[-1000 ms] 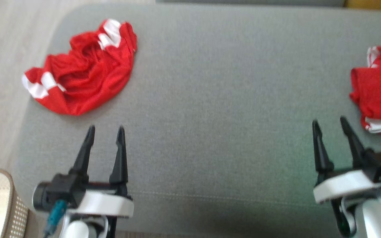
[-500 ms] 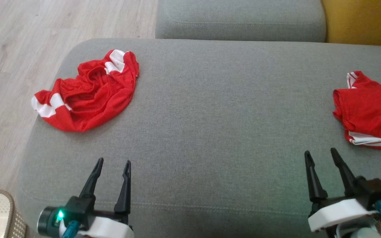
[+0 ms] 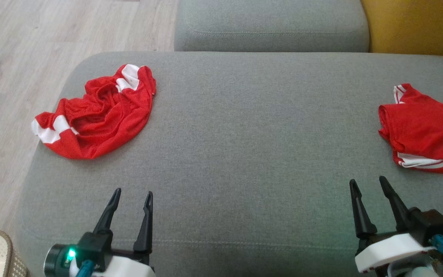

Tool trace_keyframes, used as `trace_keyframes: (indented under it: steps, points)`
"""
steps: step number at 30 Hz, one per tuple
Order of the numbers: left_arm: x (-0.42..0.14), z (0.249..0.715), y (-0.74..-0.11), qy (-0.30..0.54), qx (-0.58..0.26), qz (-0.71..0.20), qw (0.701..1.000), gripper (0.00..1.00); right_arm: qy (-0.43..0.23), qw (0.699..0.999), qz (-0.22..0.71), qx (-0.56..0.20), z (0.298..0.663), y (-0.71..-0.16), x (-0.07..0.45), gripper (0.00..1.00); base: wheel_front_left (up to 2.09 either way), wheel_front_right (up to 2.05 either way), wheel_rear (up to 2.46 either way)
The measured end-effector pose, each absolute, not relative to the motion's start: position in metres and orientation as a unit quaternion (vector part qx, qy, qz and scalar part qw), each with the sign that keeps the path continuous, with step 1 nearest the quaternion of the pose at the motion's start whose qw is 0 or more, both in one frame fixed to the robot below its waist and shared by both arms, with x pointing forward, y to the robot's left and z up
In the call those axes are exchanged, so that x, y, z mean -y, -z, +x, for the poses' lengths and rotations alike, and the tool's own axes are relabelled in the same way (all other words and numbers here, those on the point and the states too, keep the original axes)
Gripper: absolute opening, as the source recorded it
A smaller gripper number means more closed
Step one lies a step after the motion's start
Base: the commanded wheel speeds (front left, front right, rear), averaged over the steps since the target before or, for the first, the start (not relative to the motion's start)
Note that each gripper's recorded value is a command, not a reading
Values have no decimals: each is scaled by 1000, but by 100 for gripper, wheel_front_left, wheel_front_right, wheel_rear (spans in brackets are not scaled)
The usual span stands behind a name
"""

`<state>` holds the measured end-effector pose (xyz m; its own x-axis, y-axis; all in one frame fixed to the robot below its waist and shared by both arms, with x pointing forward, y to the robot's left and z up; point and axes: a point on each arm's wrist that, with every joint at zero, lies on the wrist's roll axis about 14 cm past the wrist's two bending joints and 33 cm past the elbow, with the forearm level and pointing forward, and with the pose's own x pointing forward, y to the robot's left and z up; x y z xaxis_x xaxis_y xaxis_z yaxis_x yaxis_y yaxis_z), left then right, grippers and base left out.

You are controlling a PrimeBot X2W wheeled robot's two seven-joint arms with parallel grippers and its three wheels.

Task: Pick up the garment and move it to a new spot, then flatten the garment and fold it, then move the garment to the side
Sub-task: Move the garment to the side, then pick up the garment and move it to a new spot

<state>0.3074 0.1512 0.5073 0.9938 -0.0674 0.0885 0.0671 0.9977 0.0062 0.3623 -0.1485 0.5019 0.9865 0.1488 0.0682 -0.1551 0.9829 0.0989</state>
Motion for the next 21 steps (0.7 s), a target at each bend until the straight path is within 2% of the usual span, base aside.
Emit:
trace_keyframes:
  steps: [21]
  points:
    - [-151,306,-504,34,40,2,999,100,-76,996,51,20,357,-495,149,100,0,0,0]
